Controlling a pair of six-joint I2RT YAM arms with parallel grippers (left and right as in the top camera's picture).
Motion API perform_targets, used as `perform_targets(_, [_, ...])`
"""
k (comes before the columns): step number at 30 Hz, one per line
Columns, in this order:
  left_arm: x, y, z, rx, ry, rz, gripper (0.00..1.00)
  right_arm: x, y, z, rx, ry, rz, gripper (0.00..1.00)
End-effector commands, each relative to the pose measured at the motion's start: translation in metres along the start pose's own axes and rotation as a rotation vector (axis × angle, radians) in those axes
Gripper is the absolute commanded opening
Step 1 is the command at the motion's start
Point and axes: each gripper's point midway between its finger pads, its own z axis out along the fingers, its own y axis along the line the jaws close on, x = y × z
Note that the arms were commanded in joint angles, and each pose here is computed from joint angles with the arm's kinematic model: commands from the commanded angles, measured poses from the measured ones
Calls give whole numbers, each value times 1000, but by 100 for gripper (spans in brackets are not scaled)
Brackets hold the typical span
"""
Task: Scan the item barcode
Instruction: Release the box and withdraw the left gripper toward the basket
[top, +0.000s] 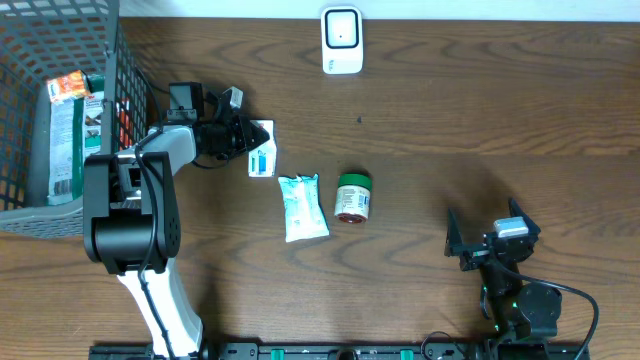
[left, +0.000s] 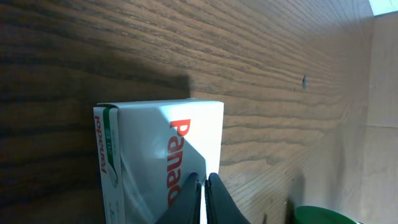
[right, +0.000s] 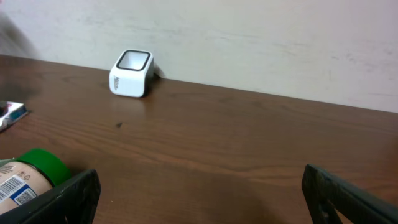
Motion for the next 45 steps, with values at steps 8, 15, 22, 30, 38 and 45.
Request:
perform_targets(8, [-50,-104,-85,72,-219,154,8,0,0,0,-1,0,4,99])
perform_targets(15, [-71,-176,-258,-267,-582,156,13,0,0,0,-1,1,4,99])
perform_targets(22, [-66,-154,-426,-754,-840,-40,57,0,0,0,0,1,4,99])
perform_targets(30, [-68,-63,-475,-927,-856,-265,73,0,0,0,-1,1,4,99])
perform_targets(38, [-84,32,-422,-997,-578,-325,81,0,0,0,0,1,4,99])
perform_targets(45, [-76,118,-355,-1021,-267,-341,82,0,0,0,-1,1,4,99])
